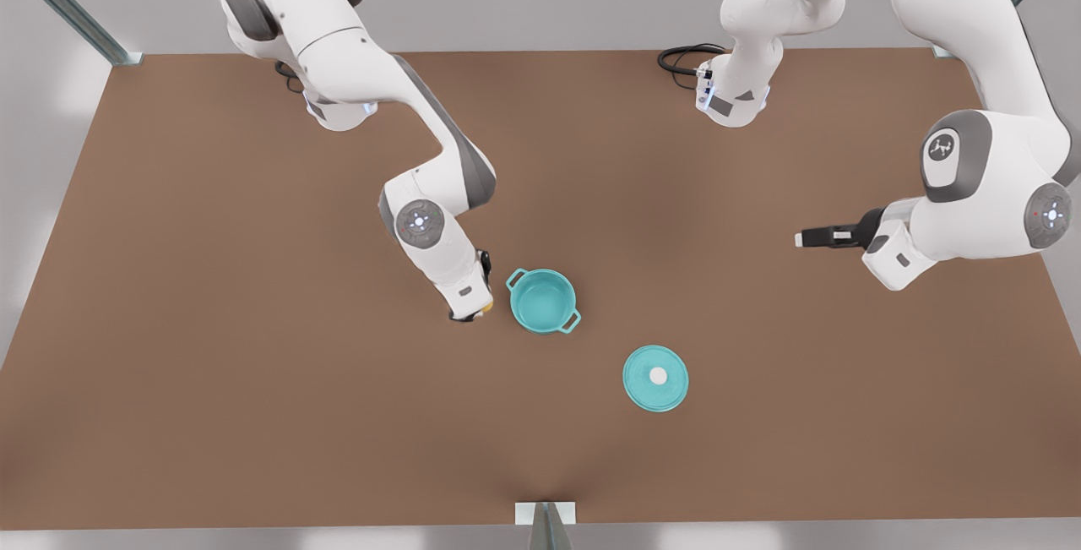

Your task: Open the pot lid and put the potato into the pot

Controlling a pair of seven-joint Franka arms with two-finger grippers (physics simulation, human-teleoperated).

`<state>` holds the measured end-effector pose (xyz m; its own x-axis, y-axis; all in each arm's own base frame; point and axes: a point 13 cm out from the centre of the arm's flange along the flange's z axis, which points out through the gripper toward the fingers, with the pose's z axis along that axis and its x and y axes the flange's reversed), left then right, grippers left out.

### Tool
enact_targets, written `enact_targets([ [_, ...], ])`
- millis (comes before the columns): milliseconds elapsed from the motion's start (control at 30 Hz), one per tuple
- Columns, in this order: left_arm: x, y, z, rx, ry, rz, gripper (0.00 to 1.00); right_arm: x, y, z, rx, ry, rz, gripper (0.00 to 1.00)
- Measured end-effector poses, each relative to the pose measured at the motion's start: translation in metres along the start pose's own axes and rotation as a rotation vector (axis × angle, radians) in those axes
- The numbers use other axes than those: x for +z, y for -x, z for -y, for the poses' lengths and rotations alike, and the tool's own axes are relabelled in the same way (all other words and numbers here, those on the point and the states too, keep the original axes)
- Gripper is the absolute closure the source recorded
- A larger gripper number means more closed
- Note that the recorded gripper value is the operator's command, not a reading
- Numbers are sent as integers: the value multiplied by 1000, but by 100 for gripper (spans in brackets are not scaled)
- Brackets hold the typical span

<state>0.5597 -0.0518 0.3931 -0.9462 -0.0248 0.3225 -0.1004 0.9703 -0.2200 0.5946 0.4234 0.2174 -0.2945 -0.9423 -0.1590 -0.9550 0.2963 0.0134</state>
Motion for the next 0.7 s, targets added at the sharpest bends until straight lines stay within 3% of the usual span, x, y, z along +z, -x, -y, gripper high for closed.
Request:
enact_targets([
  [167,-1,-4,1,5,1,-1,0,48,61,-42,-12,21,1,57],
  [400,1,-3,3,-3,0,-5,0,111,79,-64,51,30,-5,57],
  [433,1,-2,3,-3,0,-4,0,113,80,-64,61,28,-2,46],
  [467,0,-1,3,-4,-1,-1,0,114,81,-64,72,24,0,5],
  [500,-4,2,4,-2,-2,8,0,115,82,-63,83,18,3,0],
  [633,-23,14,28,51,37,67,0,112,84,-56,129,-1,17,0],
  [700,-25,18,28,55,50,75,0,58,71,-4,199,-58,51,0],
])
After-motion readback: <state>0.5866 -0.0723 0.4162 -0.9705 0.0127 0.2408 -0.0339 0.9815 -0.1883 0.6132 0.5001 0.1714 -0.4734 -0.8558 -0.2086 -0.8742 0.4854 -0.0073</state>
